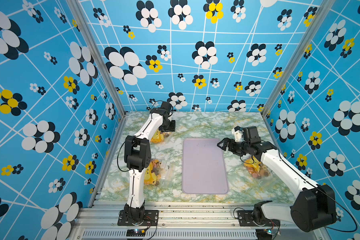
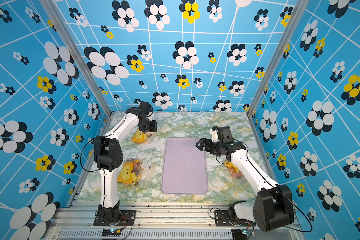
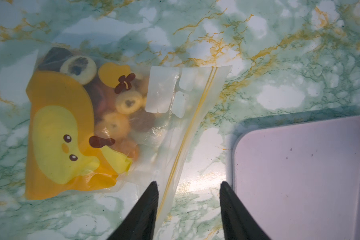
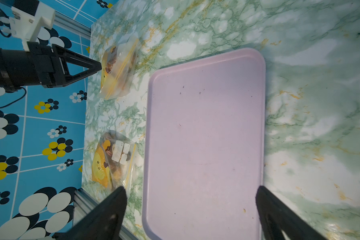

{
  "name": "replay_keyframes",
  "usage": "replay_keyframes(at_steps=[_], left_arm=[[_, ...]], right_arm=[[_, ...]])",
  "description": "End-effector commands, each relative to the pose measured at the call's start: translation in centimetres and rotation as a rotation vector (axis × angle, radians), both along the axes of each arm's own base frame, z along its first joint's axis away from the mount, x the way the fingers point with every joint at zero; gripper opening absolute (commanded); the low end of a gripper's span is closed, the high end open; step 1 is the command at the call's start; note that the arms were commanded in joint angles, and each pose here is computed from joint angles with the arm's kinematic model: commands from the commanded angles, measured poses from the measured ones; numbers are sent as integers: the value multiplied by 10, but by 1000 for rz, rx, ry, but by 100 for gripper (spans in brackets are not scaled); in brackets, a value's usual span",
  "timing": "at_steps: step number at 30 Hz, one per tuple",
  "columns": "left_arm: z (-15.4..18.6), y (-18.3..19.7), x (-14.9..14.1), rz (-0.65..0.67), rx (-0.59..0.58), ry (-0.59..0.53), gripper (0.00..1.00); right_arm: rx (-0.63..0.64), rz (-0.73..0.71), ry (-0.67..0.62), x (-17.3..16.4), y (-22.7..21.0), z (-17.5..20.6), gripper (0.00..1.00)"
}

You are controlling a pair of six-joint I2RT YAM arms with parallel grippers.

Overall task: Pour cookies out of the ziploc bag
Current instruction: Open the ziploc bag at the center of the board.

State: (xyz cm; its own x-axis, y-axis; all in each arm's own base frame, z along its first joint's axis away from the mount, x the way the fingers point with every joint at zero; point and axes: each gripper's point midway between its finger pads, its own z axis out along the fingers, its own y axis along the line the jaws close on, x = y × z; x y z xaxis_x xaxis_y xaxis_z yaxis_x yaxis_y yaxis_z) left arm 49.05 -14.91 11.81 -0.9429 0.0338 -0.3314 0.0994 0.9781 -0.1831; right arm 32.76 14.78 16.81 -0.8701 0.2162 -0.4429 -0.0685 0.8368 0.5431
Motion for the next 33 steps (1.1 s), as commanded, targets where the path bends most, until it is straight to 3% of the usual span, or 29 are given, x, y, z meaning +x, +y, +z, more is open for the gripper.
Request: replay_keyframes(at_steps=[1, 8, 15, 17, 24, 33], left_arm=[[-10, -3, -7, -38, 45, 38, 50], [-22, -4, -12, -52, 95, 61, 38], [-29, 3, -12, -48, 143, 69, 38], [-31, 3, -12, -52, 147, 74, 32], [-40, 3, -14, -56, 158, 92, 26], [-38, 5, -16, -50, 168, 94, 0]], right_arm=[[8, 26, 1, -3, 4, -6, 99], [17, 28, 21, 1, 7, -15, 99], [20, 29, 20, 1, 8, -17, 99], [21, 26, 25, 1, 8, -19, 99], [13, 11, 11, 2, 5, -17, 99], [-14, -32, -23, 5, -3, -11, 99]])
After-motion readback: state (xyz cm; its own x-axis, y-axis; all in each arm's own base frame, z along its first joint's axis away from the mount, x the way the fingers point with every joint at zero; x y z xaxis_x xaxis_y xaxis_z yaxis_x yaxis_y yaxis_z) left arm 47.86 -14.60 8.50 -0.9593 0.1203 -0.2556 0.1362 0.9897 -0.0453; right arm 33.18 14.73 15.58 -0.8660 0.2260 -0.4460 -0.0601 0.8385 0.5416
